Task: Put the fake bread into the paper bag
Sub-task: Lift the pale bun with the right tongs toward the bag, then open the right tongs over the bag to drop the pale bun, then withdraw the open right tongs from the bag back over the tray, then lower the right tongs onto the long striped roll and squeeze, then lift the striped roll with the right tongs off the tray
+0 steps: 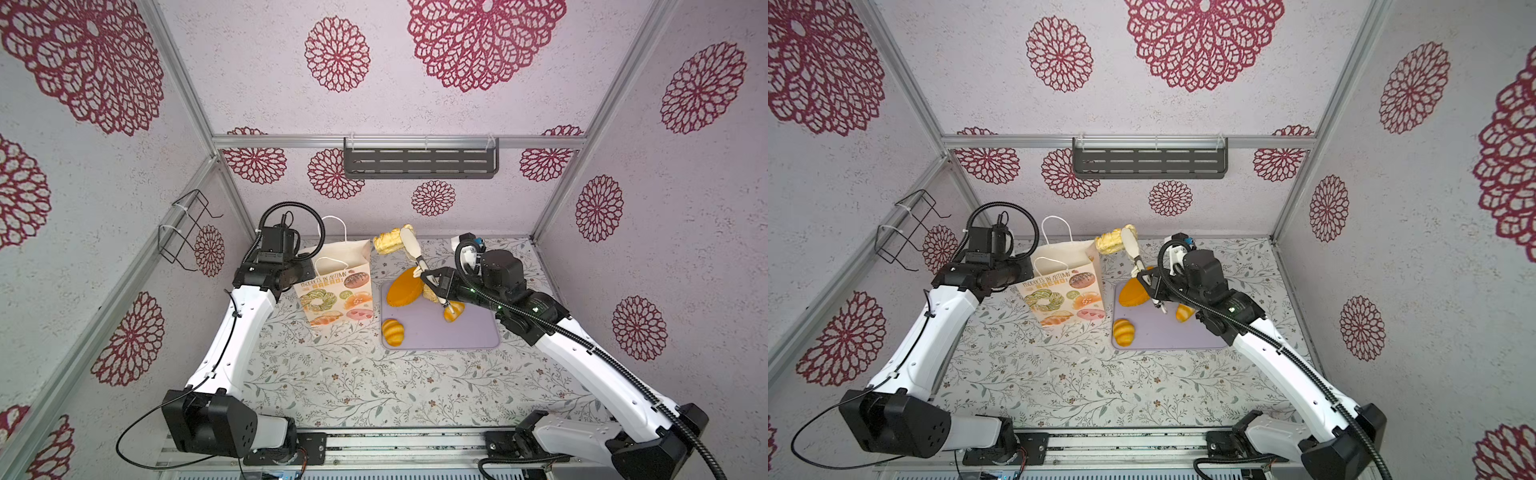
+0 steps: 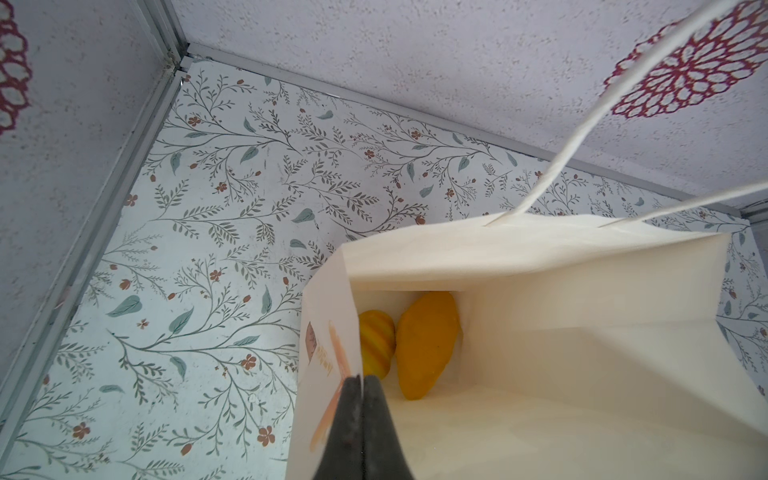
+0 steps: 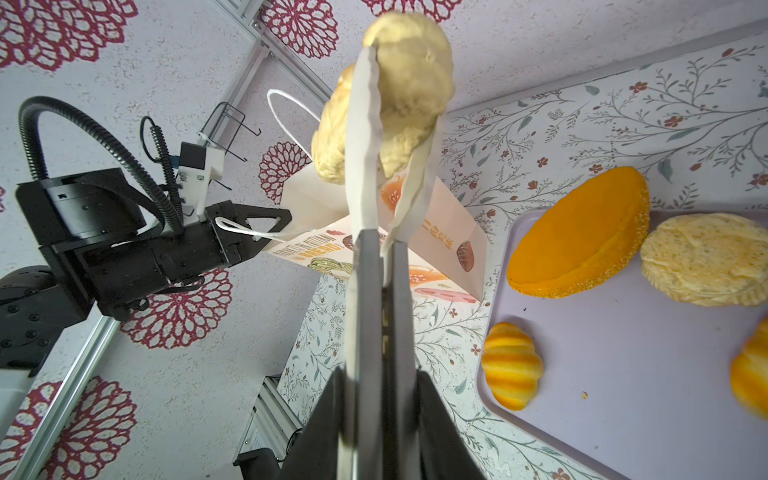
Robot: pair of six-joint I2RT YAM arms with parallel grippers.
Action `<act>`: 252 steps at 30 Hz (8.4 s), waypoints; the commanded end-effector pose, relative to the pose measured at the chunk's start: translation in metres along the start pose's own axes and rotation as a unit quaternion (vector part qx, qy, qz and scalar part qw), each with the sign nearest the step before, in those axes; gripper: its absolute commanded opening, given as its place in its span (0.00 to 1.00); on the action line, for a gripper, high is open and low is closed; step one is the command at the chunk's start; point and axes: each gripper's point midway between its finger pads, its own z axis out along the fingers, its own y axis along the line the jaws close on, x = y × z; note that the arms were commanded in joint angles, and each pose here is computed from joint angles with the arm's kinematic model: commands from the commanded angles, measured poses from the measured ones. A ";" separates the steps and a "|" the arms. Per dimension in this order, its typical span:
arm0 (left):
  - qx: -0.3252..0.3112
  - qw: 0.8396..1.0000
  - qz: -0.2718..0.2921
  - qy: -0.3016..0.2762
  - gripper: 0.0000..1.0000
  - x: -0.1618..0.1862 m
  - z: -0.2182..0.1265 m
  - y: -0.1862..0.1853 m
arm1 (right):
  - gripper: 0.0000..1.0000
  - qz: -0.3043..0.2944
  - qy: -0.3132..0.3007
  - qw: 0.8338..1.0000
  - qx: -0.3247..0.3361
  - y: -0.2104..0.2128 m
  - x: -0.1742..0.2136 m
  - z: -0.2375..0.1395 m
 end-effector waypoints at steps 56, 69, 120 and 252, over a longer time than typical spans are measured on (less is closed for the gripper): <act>0.001 1.000 0.004 -0.029 0.00 -0.011 -0.008 0.001 | 0.02 -0.166 0.016 0.986 -0.023 0.095 0.016 0.069; 0.007 1.000 0.003 -0.027 0.00 -0.011 -0.009 -0.001 | 0.28 -0.164 0.032 0.986 -0.022 0.096 0.023 0.086; 0.003 1.000 -0.009 -0.027 0.00 -0.012 -0.012 0.002 | 0.50 -0.103 -0.100 0.984 0.105 0.011 0.006 -0.041; 0.010 1.000 -0.010 -0.024 0.00 -0.010 -0.008 0.000 | 0.08 0.004 0.137 0.929 0.345 -0.209 0.095 -0.028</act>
